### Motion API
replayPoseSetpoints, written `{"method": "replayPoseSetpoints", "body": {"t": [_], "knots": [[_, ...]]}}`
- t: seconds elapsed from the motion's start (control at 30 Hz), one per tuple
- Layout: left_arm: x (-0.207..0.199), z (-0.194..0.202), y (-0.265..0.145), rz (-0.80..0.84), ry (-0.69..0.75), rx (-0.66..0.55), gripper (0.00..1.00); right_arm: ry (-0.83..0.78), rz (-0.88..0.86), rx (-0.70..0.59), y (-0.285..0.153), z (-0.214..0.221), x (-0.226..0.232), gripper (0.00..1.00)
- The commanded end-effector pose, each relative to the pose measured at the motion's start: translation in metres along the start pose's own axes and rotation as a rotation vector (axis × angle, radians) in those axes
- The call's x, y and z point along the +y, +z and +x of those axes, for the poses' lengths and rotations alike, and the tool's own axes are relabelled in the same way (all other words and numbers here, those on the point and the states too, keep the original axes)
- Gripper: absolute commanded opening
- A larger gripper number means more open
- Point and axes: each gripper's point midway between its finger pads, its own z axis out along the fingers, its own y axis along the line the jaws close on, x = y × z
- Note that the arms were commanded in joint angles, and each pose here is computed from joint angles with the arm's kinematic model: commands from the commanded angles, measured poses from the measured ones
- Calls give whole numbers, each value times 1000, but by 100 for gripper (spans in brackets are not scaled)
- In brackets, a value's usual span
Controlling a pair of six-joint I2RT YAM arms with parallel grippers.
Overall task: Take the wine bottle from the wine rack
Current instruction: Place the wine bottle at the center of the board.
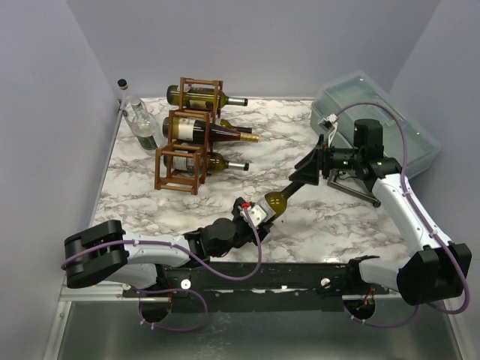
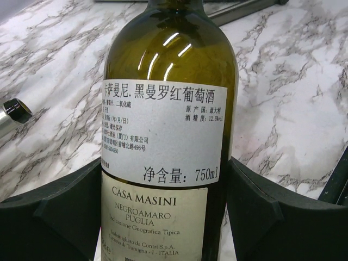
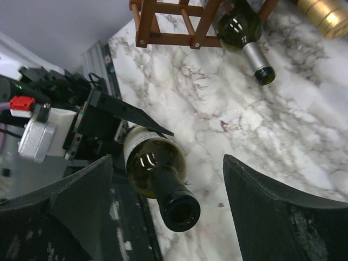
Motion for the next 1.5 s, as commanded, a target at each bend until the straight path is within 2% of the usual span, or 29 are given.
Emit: {"method": "replayPoseSetpoints", "body": {"t": [0.0,0.1,0.5,0.87,1.1,1.33,1.47], "knots": [[6,-53,2,-39,-120,-190,0,190,4,-84,4,-11,1,84],[6,-56,3,-43,-126,-198,0,249,31,-94,5,-8,-3,83],[9,-63,7,-72,-200,-216,0,367,-68,-87,8,3,12,76],[4,-66,11,-57,-223,-225,0,368,-62,-95,9,6,8,68],[3,-66,14,-55,-232,-227,0,358,-54,-95,10,7,6,58],[4,-66,15,-64,-242,-225,0,341,-29,-92,11,10,1,56],[3,-65,16,-66,-246,-224,0,331,-23,-88,11,11,0,50]]}}
